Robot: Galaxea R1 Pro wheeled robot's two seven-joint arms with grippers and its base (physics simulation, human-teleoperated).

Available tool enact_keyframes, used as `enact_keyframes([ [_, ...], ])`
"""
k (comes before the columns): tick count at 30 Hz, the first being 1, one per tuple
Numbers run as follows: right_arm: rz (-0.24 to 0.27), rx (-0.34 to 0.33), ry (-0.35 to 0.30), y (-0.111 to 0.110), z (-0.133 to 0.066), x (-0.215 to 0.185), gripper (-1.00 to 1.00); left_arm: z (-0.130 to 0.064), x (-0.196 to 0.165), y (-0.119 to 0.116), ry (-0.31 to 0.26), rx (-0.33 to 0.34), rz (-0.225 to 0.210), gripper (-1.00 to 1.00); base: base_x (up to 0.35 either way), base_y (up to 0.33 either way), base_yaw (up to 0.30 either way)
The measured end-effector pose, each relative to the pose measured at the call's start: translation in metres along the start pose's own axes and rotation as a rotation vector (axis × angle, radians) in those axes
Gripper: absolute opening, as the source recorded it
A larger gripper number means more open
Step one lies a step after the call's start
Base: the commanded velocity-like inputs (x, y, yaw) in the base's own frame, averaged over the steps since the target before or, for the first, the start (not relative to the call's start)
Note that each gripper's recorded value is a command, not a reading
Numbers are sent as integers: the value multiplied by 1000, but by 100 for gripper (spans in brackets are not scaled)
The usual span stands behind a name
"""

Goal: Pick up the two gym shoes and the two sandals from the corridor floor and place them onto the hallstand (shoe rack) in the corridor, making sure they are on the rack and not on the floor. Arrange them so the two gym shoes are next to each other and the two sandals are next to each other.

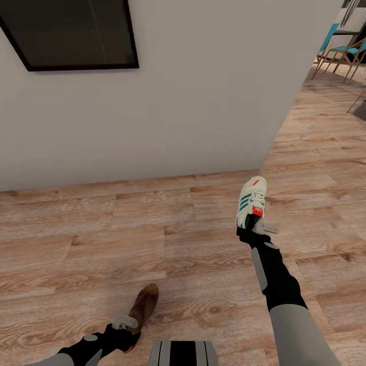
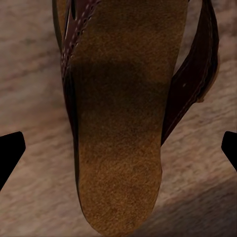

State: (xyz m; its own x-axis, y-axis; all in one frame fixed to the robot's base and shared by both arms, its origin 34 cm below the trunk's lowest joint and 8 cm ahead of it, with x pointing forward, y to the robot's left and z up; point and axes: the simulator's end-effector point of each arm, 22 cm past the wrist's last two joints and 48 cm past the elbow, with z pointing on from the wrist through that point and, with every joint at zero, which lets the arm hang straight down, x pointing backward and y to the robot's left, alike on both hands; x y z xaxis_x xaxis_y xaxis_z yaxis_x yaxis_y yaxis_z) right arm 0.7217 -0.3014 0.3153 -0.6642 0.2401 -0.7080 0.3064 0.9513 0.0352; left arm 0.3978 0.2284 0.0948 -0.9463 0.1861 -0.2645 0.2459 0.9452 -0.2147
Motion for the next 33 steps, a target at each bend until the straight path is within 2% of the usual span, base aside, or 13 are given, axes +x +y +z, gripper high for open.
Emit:
enact_keyframes([
  [8, 0, 0, 0, 0, 0, 0, -100, 0, 0, 0, 1, 0, 0, 100, 0, 0, -4],
  [16, -8, 10, 39, -4, 13, 25, -100, 9, 20, -1, 40, 8, -11, 100, 0, 0, 0],
  [33, -14, 17, 68, -6, 23, 43, -100, 15, 35, -3, 70, 13, -20, 100, 0, 0, -38],
])
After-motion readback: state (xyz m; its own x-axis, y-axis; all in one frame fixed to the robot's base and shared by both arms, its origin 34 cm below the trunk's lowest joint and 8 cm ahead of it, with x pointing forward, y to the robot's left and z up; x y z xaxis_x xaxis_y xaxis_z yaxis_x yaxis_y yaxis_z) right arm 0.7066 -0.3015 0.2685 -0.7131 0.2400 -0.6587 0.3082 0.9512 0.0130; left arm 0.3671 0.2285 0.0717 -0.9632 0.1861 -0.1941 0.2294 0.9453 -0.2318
